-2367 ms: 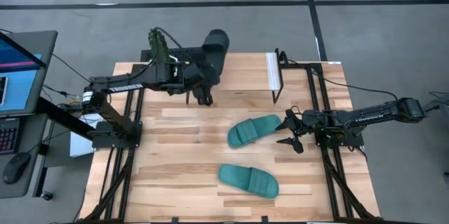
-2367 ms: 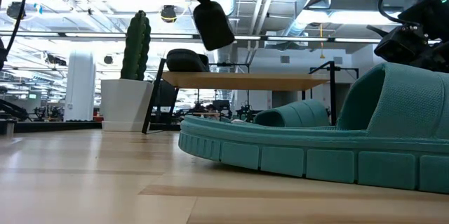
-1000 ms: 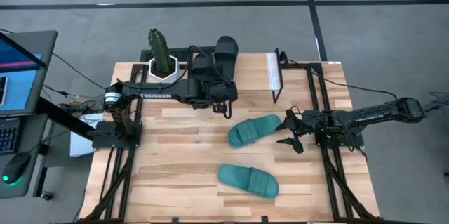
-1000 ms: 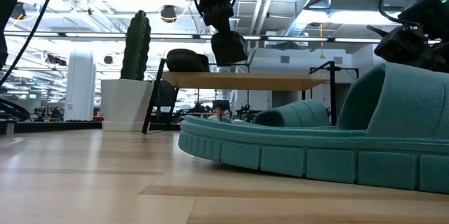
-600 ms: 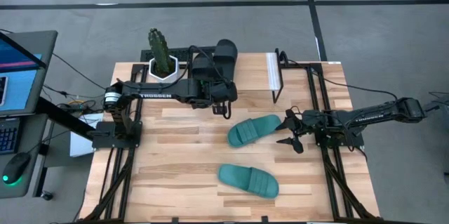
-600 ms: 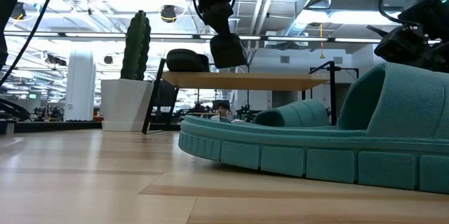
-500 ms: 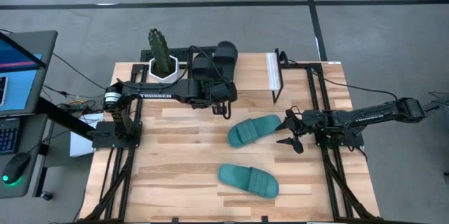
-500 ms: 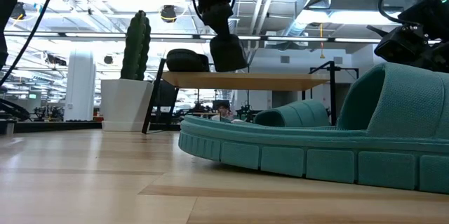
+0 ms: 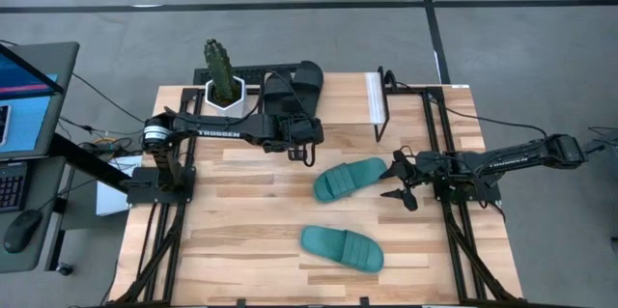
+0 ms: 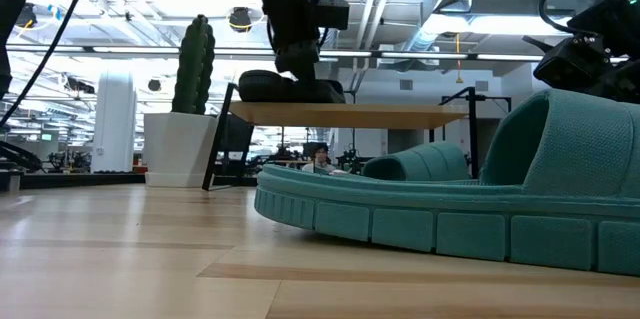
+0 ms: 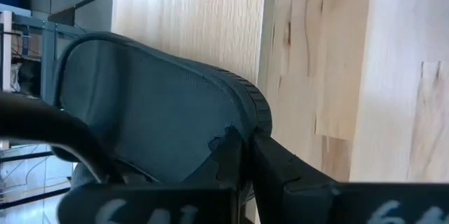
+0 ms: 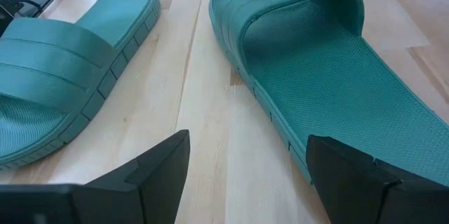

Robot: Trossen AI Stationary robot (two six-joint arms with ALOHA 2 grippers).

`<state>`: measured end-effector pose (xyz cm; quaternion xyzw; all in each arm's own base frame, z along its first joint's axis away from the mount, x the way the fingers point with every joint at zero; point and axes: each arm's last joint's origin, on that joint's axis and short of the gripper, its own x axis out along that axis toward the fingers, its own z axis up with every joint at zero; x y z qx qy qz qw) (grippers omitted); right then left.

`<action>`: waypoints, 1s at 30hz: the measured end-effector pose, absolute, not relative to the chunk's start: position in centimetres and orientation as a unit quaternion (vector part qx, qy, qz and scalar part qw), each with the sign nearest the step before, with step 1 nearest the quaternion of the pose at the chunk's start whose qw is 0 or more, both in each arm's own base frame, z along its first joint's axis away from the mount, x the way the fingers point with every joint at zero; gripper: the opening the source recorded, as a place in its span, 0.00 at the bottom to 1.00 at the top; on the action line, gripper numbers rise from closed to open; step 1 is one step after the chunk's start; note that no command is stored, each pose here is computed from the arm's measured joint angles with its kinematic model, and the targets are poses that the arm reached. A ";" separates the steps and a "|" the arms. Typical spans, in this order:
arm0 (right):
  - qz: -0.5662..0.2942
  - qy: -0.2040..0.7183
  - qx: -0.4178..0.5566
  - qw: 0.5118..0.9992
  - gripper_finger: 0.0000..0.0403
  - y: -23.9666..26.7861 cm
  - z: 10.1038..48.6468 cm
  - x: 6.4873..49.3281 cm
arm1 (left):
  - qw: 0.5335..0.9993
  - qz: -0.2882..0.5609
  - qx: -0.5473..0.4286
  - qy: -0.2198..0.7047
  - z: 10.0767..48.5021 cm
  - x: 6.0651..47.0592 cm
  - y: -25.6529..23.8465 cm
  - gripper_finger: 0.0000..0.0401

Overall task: Pick and place slides into the shelf
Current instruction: Put the black slide on the shelf

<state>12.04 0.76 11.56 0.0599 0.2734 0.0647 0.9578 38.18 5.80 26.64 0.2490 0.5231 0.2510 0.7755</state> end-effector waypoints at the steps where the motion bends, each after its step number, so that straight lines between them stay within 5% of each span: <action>1: 0.065 0.273 0.060 0.958 0.67 0.8 11.6 12.0 | 0.774 0.251 0.249 0.525 26.4 38.1 5.8 0.00; 20: 0.065 0.273 0.060 0.958 0.67 0.8 11.6 12.0 | 0.779 0.237 0.236 0.530 25.6 37.9 6.0 0.09; 30: 0.065 0.273 0.060 0.958 0.67 0.8 11.6 12.0 | 0.776 0.242 0.236 0.533 25.5 37.9 6.0 0.28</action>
